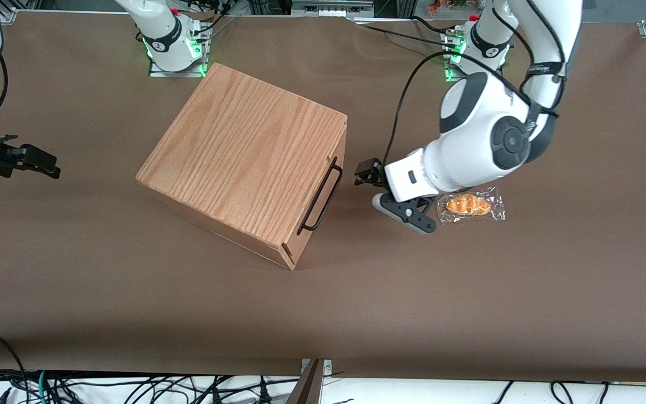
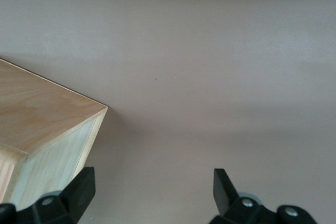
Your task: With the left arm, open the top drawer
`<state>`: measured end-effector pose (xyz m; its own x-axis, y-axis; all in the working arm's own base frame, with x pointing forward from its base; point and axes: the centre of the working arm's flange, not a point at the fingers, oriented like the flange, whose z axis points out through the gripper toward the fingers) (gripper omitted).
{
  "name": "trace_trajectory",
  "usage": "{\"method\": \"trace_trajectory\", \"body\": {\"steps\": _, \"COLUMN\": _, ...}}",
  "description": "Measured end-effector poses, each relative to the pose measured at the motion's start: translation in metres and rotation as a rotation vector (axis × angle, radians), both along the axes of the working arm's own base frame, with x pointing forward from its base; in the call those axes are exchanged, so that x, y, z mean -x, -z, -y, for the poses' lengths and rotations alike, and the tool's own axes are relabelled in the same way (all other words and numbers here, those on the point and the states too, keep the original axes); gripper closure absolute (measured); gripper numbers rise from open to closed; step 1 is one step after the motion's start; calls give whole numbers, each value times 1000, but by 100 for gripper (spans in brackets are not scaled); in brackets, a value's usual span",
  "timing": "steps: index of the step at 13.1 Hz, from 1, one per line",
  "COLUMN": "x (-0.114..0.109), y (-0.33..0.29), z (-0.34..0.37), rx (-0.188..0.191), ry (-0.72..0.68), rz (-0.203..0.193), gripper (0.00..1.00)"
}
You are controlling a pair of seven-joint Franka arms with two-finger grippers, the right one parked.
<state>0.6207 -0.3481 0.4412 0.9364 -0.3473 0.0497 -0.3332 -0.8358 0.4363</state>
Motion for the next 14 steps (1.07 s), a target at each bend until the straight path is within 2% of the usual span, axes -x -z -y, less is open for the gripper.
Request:
{"method": "trace_trajectory", "body": {"steps": 4, "x": 13, "y": 23, "z": 47, "rx": 9, "ry": 4, "rz": 35, "gripper": 0}}
{"method": "trace_trajectory", "body": {"steps": 8, "x": 8, "y": 41, "z": 51, "rx": 6, "ry": -10, "rz": 43, "gripper": 0}}
{"method": "trace_trajectory", "body": {"steps": 12, "x": 7, "y": 52, "z": 60, "rx": 12, "ry": -19, "rz": 69, "gripper": 0}}
{"method": "trace_trajectory", "body": {"steps": 14, "x": 6, "y": 58, "z": 59, "rx": -10, "ry": -9, "rz": 79, "gripper": 0}}
